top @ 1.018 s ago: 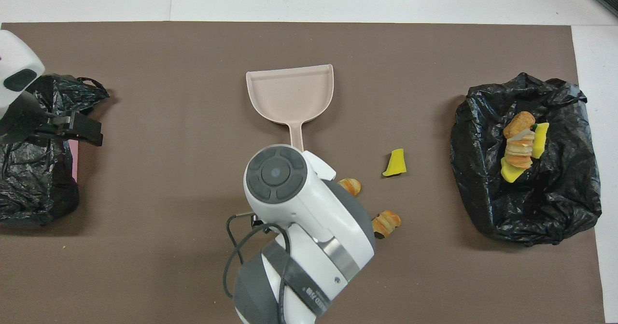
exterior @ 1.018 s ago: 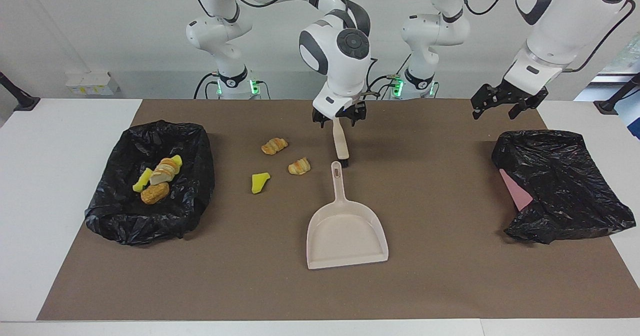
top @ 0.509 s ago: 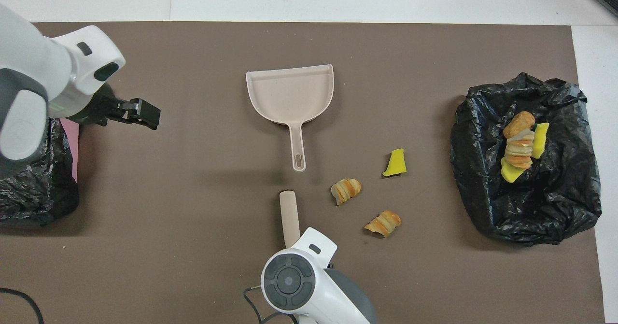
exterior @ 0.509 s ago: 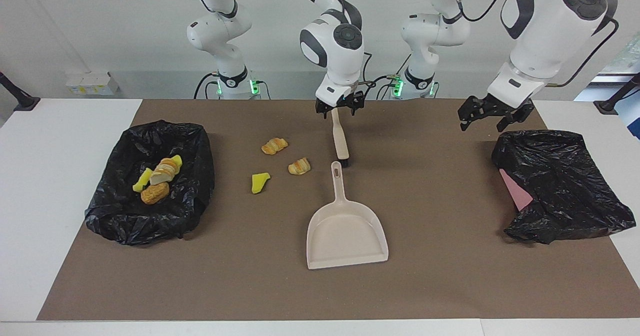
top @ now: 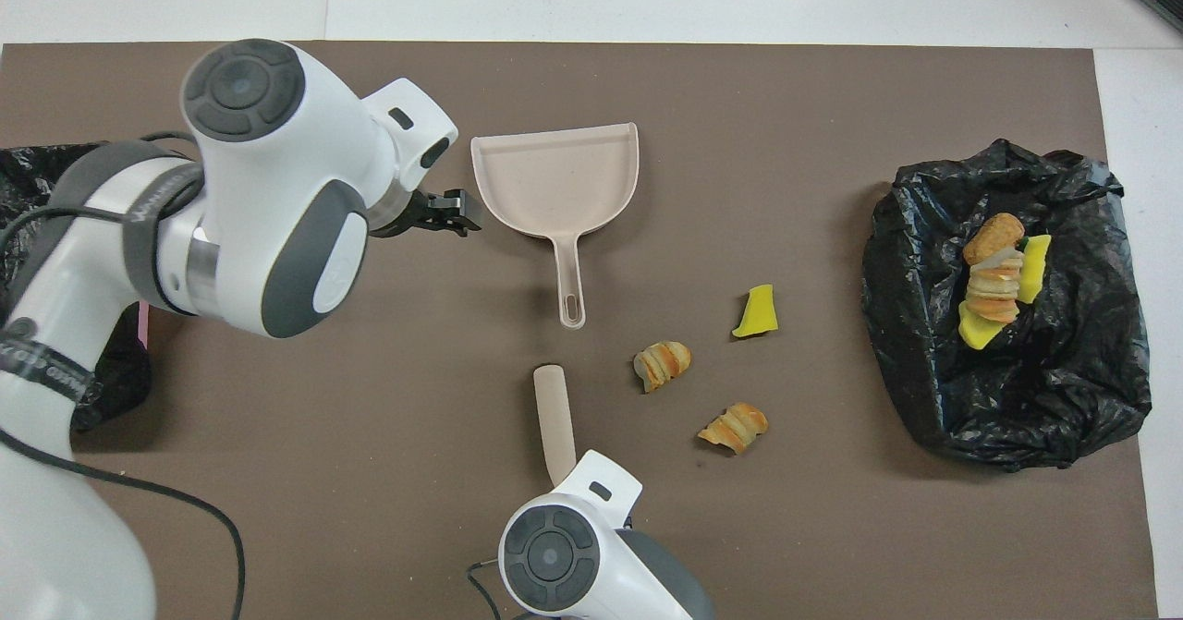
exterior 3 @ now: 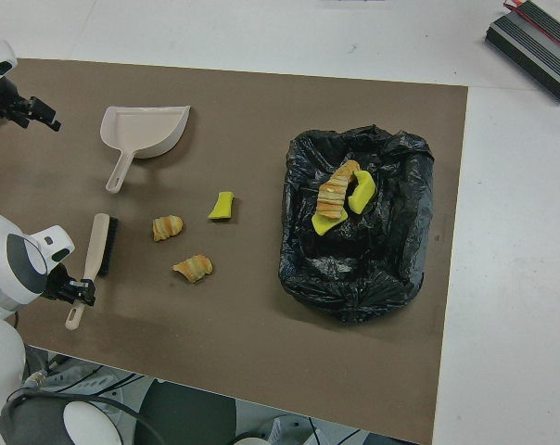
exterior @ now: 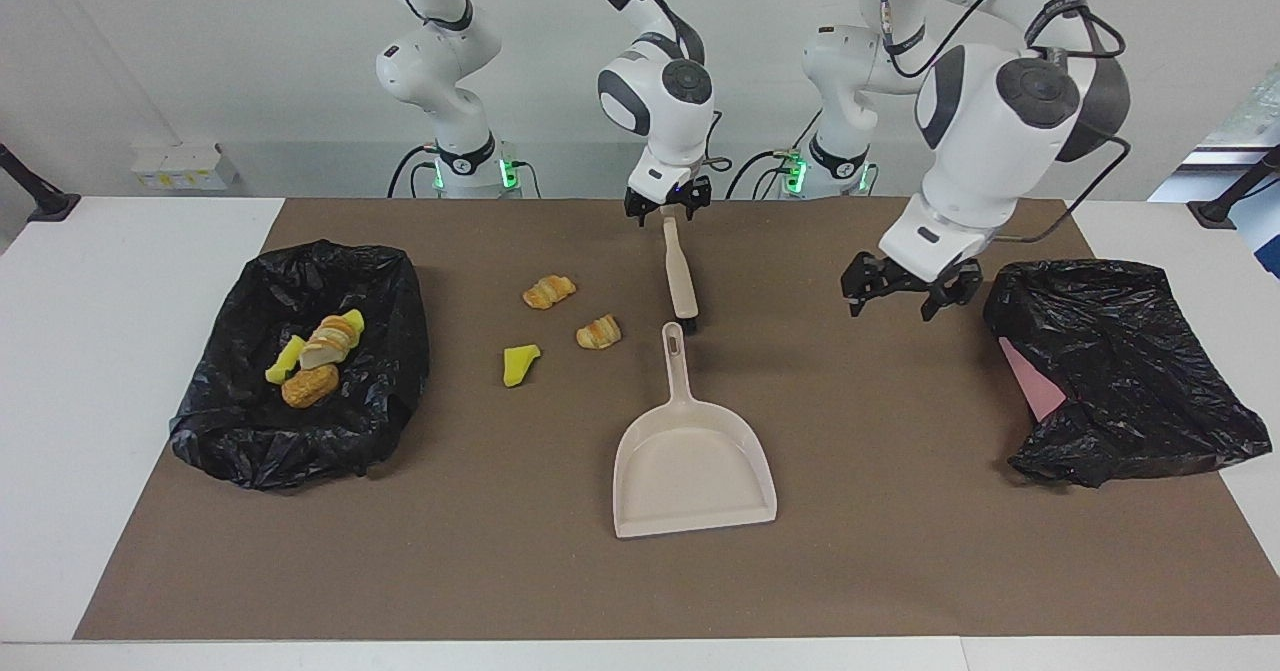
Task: Sweep and dump trash in bin
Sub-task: 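Grasp the dustpan with the left gripper while the right gripper grasps the brush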
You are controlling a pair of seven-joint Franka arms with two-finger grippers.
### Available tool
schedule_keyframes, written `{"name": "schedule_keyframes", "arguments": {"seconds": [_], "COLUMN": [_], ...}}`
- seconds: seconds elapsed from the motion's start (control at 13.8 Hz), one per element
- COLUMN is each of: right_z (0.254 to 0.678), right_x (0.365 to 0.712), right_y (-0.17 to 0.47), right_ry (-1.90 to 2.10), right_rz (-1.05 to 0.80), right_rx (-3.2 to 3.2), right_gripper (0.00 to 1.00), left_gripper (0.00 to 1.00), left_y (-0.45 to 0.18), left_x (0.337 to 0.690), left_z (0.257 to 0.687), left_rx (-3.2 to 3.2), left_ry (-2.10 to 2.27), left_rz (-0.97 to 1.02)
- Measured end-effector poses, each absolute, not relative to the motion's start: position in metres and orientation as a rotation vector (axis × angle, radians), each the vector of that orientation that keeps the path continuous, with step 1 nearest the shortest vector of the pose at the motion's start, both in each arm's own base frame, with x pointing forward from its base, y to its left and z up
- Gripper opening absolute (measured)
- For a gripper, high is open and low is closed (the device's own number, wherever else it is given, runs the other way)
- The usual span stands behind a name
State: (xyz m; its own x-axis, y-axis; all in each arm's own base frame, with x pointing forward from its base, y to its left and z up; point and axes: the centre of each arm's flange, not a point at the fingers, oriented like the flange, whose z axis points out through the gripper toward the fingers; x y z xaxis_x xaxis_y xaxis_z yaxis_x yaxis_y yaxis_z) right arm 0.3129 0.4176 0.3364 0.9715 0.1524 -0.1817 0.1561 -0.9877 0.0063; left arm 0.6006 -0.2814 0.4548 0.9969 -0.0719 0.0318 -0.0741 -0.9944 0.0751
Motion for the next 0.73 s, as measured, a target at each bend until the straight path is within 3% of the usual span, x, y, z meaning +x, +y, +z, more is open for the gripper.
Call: {"name": "schedule_keyframes", "arguments": {"seconds": [0.07, 0.36, 0.65, 0.73], "right_z": [0.339, 0.374, 0.435, 0.439], "right_x": [0.314, 0.320, 0.329, 0.333], "right_y": [0.419, 0.408, 0.344, 0.323], "right_ry": [0.233, 0.123, -0.192, -0.282], "right_rz": [-0.278, -0.257, -0.276, -0.277], "right_rx": [3.104, 3.123, 3.098, 3.088], "right_gripper": [0.26, 0.26, 0.26, 0.26], "left_gripper": [1.00, 1.00, 1.00, 0.93], "left_y": [-0.298, -0.355, -0.406, -0.411], "left_x": [0.598, 0.580, 0.552, 0.550], "left_z": [0.445, 0.419, 0.380, 0.372], "left_rx": [3.051, 3.026, 3.035, 3.039], "left_ry": [-0.085, -0.052, -0.048, -0.046], "left_rz": [0.055, 0.099, 0.062, 0.054]}}
